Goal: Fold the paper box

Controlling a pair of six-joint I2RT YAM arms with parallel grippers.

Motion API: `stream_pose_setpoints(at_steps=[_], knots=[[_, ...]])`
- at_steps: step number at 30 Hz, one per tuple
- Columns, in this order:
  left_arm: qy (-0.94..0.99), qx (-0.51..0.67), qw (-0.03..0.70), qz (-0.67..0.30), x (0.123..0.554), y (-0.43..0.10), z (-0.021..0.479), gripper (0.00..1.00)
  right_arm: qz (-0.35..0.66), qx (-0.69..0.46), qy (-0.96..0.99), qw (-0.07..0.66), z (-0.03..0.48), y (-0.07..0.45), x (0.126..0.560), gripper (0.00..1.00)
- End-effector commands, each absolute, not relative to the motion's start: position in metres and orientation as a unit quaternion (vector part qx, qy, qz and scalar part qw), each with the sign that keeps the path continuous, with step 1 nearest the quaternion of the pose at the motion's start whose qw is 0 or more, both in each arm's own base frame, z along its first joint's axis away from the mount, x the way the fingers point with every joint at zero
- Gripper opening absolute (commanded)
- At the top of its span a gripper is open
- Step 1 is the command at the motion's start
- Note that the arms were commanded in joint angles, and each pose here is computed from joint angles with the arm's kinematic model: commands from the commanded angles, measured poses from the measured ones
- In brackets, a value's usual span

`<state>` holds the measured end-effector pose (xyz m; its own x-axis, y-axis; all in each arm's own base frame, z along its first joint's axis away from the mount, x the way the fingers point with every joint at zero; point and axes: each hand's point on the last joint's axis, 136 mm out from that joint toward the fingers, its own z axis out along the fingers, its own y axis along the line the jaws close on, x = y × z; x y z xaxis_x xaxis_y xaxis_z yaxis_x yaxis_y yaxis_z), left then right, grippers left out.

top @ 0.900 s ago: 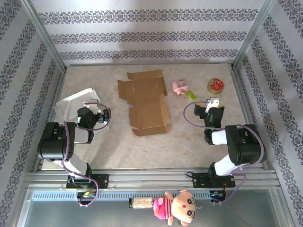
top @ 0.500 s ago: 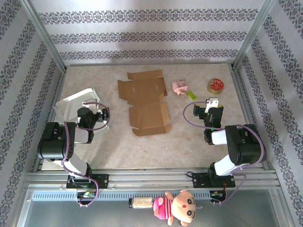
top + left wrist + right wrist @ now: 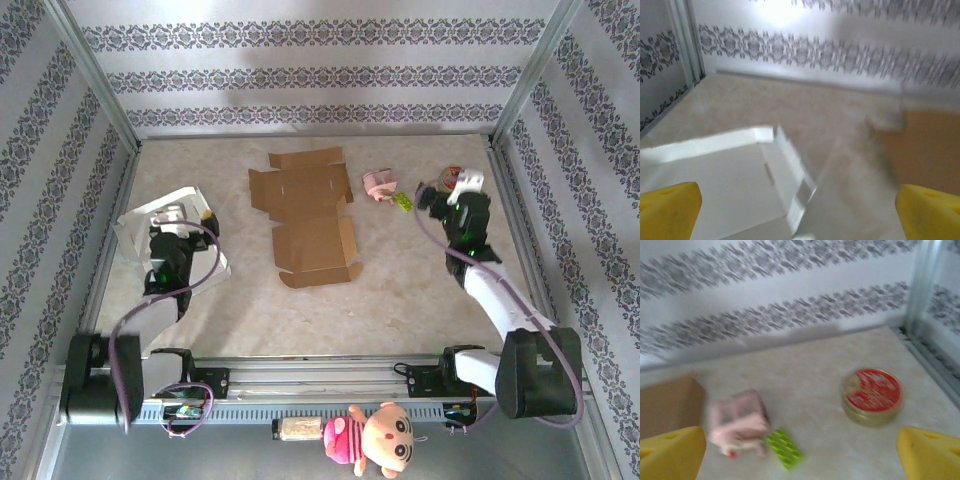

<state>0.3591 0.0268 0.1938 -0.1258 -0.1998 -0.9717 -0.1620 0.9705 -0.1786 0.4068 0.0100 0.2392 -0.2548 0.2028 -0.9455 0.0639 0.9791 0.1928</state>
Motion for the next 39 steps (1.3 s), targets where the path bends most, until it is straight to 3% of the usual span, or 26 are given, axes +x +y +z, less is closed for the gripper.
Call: stream_pose_setpoints(at_steps=[1,5,7,11,14,21,26,39], knots=[[0.777,-0.247,0.563,-0.134,0.343,0.009,0.201,1.0,0.155,0.058,0.882,0.442,0.206,0.071,0.408,0.98],[0.816,-0.202,0.457,-0.291,0.326,-0.088,0.221,0.99,0.153,-0.018,0.914,0.376,0.204,0.123,0.457,0.97],[0.852,-0.139,0.425,-0.272,0.305,-0.129,0.223,1.0,0.126,-0.054,0.925,0.354,0.194,0.141,0.481,0.96],[0.888,-0.065,0.377,-0.255,0.268,-0.177,0.22,1.0,0.068,-0.123,0.932,0.333,0.171,0.176,0.533,0.81],[0.903,-0.037,0.363,-0.227,0.254,-0.185,0.216,0.99,0.011,-0.145,0.938,0.316,0.15,0.186,0.561,0.73],[0.904,-0.026,0.385,-0.182,0.253,-0.17,0.219,0.98,-0.139,-0.207,0.92,0.301,0.105,0.198,0.591,0.74],[0.901,-0.033,0.394,-0.178,0.255,-0.166,0.22,1.0,-0.146,-0.236,0.92,0.276,0.074,0.207,0.586,0.71],[0.901,-0.065,0.386,-0.186,0.262,-0.165,0.211,1.0,-0.088,-0.25,0.93,0.255,0.062,0.222,0.572,0.2]])
